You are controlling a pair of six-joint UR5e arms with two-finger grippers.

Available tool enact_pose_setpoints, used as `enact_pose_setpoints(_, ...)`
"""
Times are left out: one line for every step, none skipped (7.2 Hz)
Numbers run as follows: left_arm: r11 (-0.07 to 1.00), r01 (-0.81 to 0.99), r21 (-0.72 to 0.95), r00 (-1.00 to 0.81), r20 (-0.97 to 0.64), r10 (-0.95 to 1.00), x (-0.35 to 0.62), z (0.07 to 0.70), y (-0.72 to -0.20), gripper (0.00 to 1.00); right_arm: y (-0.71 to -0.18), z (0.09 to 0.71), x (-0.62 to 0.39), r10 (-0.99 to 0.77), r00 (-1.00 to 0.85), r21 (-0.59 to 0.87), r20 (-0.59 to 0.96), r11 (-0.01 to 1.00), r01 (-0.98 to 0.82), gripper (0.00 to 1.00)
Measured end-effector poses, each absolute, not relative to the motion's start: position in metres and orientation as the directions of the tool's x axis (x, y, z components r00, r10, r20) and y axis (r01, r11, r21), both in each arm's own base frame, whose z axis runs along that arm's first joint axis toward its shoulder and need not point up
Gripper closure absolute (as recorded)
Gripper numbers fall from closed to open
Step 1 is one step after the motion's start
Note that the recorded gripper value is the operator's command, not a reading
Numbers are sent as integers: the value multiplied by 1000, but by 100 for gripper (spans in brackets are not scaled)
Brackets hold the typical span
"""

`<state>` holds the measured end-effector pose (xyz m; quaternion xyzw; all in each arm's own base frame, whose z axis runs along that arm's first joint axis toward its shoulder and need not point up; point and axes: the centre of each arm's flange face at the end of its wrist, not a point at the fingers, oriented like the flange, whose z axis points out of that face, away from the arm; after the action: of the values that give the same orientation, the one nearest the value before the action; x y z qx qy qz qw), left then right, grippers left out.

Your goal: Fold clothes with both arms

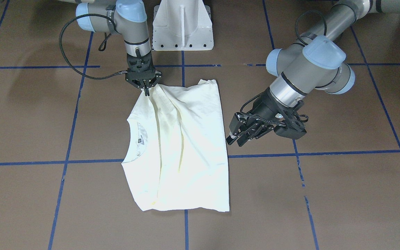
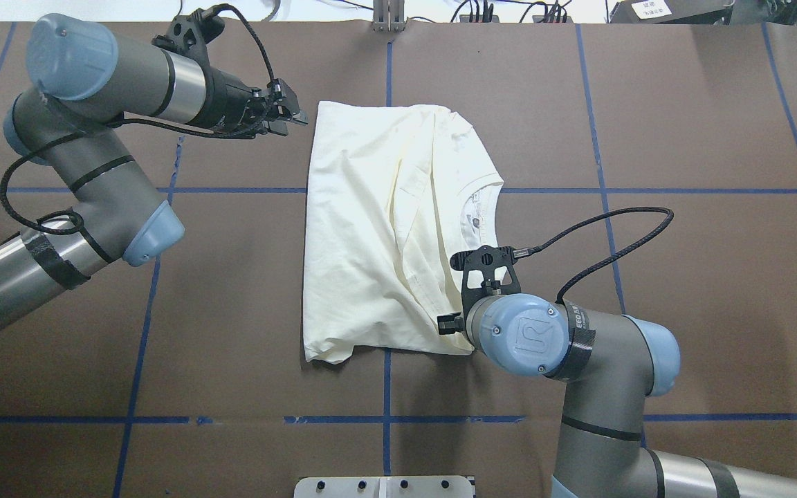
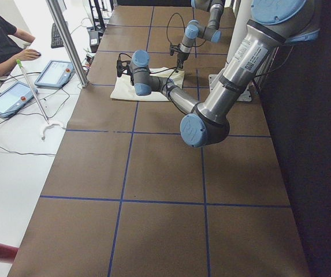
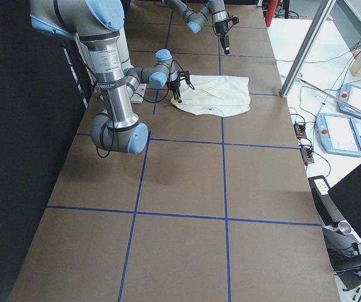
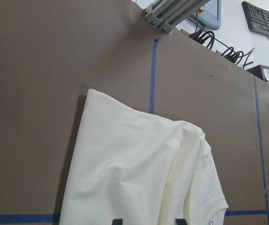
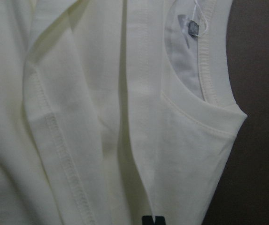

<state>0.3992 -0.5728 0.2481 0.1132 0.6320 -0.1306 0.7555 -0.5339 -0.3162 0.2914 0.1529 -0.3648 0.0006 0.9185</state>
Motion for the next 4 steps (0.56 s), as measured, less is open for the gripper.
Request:
enact_pose_setpoints(940, 341, 5, 167, -984, -55, 399, 248, -573, 53, -313, 306, -517, -125, 746, 293, 654, 951, -98, 100)
enact_pose_setpoints(940, 342, 0, 165, -984, -60, 400, 248, -573, 53, -308, 324, -504, -122, 764, 296, 634, 951, -94, 83)
enact_pose_setpoints(939, 344, -9, 161, -984, -69, 400, 248, -573, 53, -304, 334, -500, -103, 772, 286, 627, 953, -105, 63)
enact_pose_setpoints(938, 345, -13, 160, -984, -73, 400, 248, -572, 53, -301, 336, -500, -83, 770, 270, 632, 956, -118, 1)
